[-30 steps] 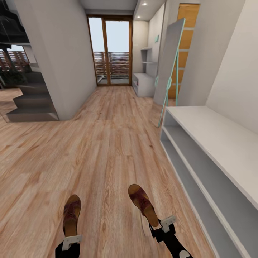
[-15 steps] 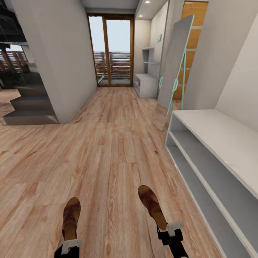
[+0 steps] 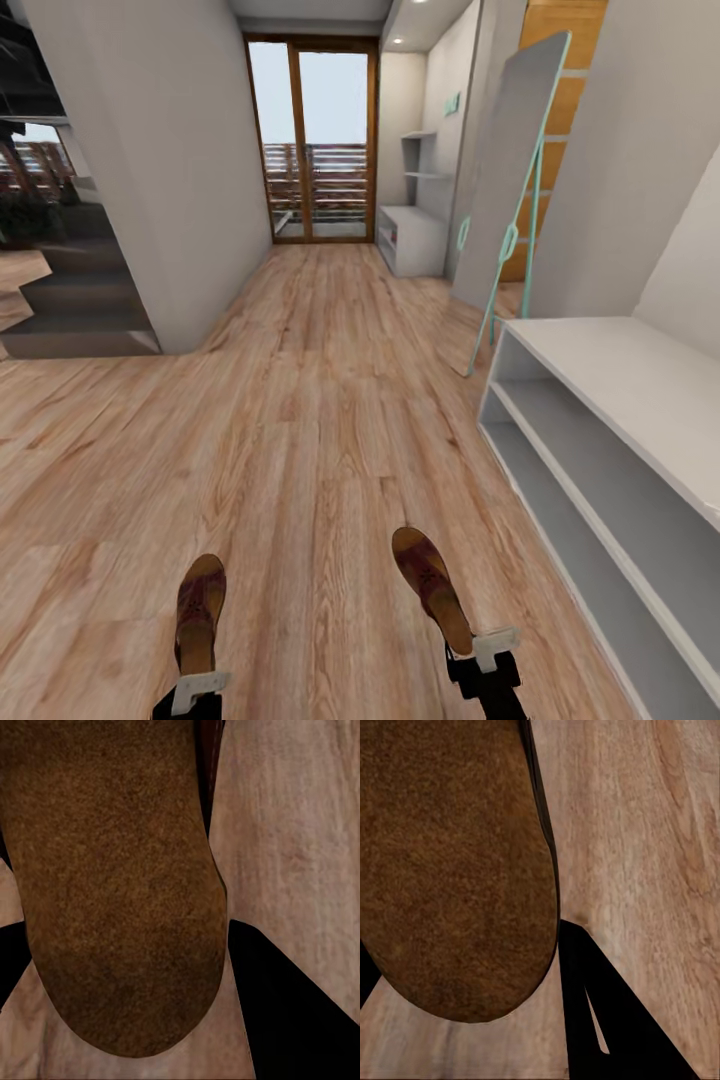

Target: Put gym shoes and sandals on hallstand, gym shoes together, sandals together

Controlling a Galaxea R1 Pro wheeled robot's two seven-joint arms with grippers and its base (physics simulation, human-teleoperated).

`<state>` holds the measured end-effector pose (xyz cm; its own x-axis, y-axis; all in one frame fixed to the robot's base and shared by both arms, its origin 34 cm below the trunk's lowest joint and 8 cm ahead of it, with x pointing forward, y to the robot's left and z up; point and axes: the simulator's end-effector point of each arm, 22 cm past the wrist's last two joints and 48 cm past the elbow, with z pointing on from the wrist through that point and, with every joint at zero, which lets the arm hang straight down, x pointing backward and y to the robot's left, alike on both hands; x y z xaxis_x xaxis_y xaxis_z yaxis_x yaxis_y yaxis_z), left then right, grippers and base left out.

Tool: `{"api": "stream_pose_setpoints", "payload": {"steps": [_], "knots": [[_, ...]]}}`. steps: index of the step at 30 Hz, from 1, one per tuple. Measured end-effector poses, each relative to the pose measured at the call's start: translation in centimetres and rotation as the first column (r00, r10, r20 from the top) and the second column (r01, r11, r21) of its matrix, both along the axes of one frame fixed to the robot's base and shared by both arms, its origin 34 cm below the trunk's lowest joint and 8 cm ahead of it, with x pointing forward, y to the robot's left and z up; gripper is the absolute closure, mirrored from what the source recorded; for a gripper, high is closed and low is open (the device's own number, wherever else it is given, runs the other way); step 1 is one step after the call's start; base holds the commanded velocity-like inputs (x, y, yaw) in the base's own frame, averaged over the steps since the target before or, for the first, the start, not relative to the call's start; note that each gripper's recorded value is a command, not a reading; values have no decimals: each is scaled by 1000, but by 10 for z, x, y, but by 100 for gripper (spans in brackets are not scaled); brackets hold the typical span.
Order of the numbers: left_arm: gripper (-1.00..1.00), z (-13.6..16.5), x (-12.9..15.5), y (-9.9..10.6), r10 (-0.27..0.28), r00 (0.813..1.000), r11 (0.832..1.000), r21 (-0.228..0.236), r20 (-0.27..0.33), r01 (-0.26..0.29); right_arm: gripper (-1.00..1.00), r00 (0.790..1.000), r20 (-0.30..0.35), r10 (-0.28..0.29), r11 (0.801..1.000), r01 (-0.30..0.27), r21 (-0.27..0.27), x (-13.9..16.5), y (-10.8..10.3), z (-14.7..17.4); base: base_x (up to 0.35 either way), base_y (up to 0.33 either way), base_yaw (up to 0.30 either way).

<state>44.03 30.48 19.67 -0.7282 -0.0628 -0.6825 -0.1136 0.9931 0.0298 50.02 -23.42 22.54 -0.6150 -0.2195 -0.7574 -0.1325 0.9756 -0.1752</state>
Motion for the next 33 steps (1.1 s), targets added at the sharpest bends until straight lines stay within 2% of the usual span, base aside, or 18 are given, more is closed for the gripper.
{"api": "stream_pose_setpoints", "payload": {"steps": [3, 6, 9, 19, 33], "knots": [[100, 0, 0, 0, 1, 1000, 1000, 0, 1, -1, 100, 1000, 2, 3, 1000, -3, 5, -2, 2, -1, 320, 137, 0], [100, 0, 0, 0, 1, 1000, 1000, 0, 1, -1, 100, 998, 59, 3, 1000, -4, 22, 4, 4, 9, 320, 137, 0], [100, 0, 0, -1, 1, 1000, 1000, -1, 1, -1, 100, 996, 86, 7, 999, -9, 32, 5, 7, 13, 320, 137, 0], [100, 0, 0, -1, 1, 1000, 1000, -2, 1, -1, 100, 999, 39, 16, 999, -17, 32, -16, 7, 0, 320, 135, 0], [100, 0, 1, -1, 1, 1000, 1000, -1, 2, -1, 100, 999, 31, 16, 999, -17, 32, -19, 7, -2, 333, 31, 0]]}}
